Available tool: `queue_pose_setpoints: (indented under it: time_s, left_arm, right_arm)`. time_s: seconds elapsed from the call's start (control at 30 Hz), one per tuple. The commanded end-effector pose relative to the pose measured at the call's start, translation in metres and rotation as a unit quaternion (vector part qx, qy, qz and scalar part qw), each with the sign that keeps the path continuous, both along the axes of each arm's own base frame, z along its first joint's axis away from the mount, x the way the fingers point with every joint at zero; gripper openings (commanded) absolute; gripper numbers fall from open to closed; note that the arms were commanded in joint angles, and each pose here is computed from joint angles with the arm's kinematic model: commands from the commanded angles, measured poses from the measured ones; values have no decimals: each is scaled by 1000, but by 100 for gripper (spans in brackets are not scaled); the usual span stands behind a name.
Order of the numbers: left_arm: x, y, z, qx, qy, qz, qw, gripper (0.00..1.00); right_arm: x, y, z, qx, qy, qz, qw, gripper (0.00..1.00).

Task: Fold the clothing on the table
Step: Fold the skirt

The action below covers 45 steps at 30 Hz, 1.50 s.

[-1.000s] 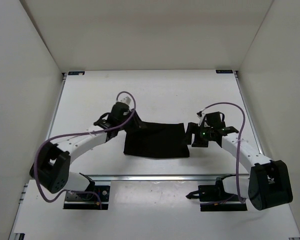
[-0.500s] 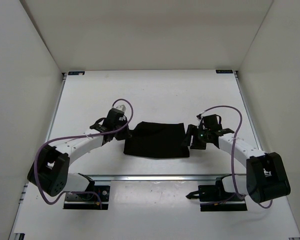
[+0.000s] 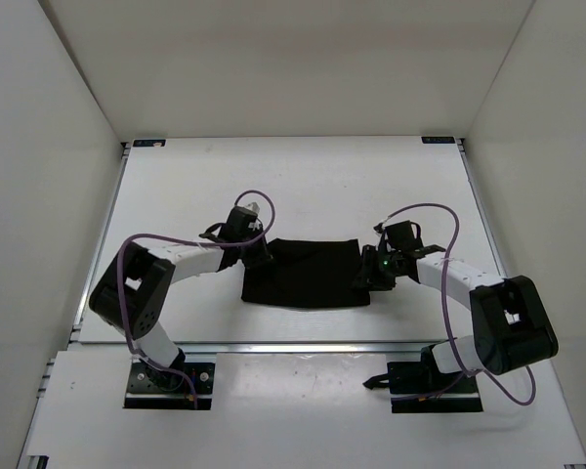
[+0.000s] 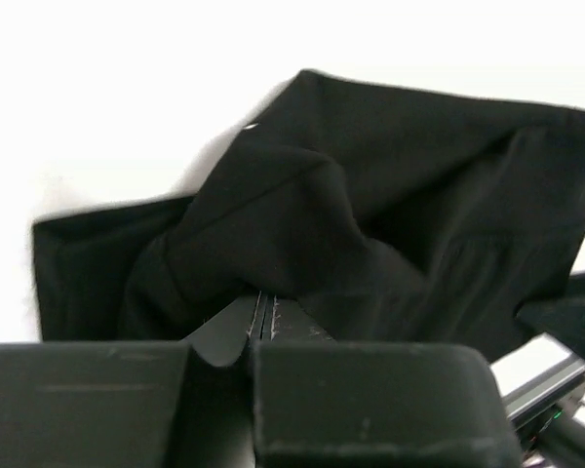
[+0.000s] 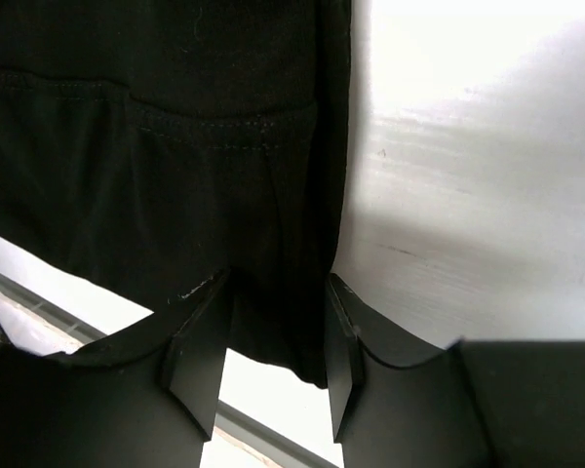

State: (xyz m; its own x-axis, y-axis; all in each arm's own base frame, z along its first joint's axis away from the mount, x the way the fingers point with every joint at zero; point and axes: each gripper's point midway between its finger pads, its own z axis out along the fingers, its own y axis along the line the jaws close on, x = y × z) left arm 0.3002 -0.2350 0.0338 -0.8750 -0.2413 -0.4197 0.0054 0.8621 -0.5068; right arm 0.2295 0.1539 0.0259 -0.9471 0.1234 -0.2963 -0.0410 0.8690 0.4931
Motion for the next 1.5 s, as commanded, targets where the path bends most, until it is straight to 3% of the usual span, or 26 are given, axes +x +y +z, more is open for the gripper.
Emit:
queue_pose_setpoints:
  time_s: [0.0,0.3,0.43,0.57,0.77,0.97,1.1,1.37,1.47]
  left_arm:
    - [31,-21,31,-52,-38,27,998,0]
    - [71,-5,33,-89,-43,93,991,0]
    - [68,-8,33,-81,-34,67,994,0]
    - [68,-4,70,-8,-82,25,996,6]
    - [36,9,106,37,-127,-20,991,13]
    - [-24,40,42,88,-56,-29,994,0]
    - [-43,51,18,106,-26,-32,994,0]
    - [-41,52,-7,131,-4,-40,991,0]
    - [-42,51,-17,142,11,-49,989,0]
  right_arm:
    - [10,-3,1,-20,-21,9,1000,38]
    - [3,-7,-3,-11,-10,1,1000,37]
    - [4,-10,-1,-14,-14,-2,1000,45]
    - [7,-16,7,-16,-20,-12,1000,58]
    - [12,-31,9,-40,-22,-25,999,62]
    - [7,-28,-1,-42,-1,-16,999,51]
    - [4,-19,-7,-38,8,-9,999,42]
    - [-3,-11,-23,-45,30,1,999,24]
    - [-2,-10,-22,-42,29,-1,999,9]
